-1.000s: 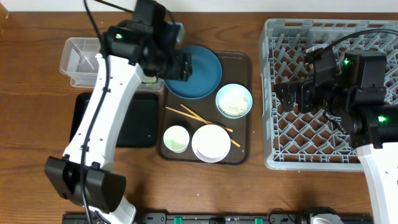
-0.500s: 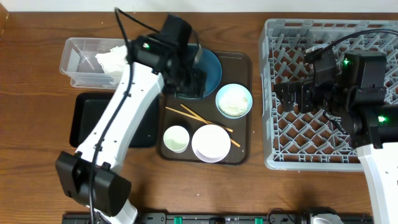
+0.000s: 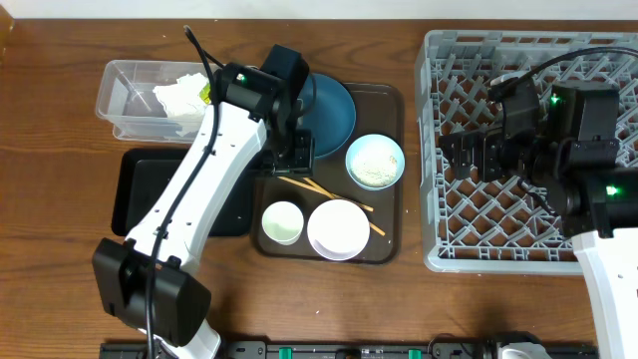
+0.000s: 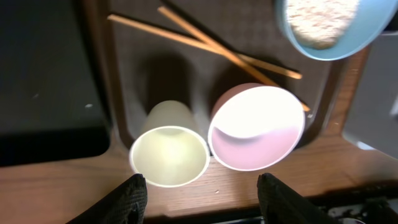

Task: Sort waste into correct bins and load items into the dishwasher rack
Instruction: 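Move the left gripper to the light-blue rice bowl and grasp its rim, then lift the rice bowl with the left gripper and carry it over the black tray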

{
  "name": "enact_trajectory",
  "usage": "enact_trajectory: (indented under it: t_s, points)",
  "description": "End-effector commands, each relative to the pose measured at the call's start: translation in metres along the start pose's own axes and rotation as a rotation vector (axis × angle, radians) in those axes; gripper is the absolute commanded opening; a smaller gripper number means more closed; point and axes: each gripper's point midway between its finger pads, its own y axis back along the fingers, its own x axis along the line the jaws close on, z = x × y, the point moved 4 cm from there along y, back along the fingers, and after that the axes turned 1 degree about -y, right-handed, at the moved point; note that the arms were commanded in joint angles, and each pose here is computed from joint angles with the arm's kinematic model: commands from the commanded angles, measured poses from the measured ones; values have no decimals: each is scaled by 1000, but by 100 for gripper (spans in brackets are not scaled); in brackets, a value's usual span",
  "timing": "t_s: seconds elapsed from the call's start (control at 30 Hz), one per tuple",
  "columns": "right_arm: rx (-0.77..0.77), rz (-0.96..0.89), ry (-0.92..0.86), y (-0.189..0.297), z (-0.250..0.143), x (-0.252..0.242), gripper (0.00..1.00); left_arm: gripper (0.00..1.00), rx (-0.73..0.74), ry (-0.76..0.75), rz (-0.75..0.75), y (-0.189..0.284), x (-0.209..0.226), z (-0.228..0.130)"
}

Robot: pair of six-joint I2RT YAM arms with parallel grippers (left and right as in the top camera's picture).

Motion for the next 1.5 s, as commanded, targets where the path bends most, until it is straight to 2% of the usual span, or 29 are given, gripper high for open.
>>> enact_trajectory:
  t_s: [0.0, 0.17, 0.3, 0.37, 0.53, 0.73, 0.93, 1.1, 1.47]
  points:
    - [-18, 3, -24, 5, 6, 1, 99, 60, -9, 46, 65, 0, 11, 1]
    - [-16, 3, -25, 5, 6, 1, 99, 60, -8, 25, 52, 1, 9, 0]
    - [-20, 3, -24, 5, 6, 1, 99, 60, -12, -184, -86, -1, -20, -1]
    - [-22, 3, -23, 5, 7, 1, 99, 60, -45, -243, -114, -1, -33, 3]
    - [-17, 3, -26, 5, 6, 1, 99, 62, -131, -330, -88, -16, -61, 19]
    - [-74, -39, -119, 12, 15, -6, 99, 62, -141, -464, -86, -47, -96, 25]
    - [-202, -133, -227, 49, 30, -33, 99, 63, -114, -706, -77, -79, -127, 16]
    - [-222, -197, -281, 68, 22, -50, 99, 63, -96, -850, -13, -111, -138, 17]
    - [-152, -202, -304, 65, 7, -51, 99, 57, -106, -924, 27, -153, -150, 28]
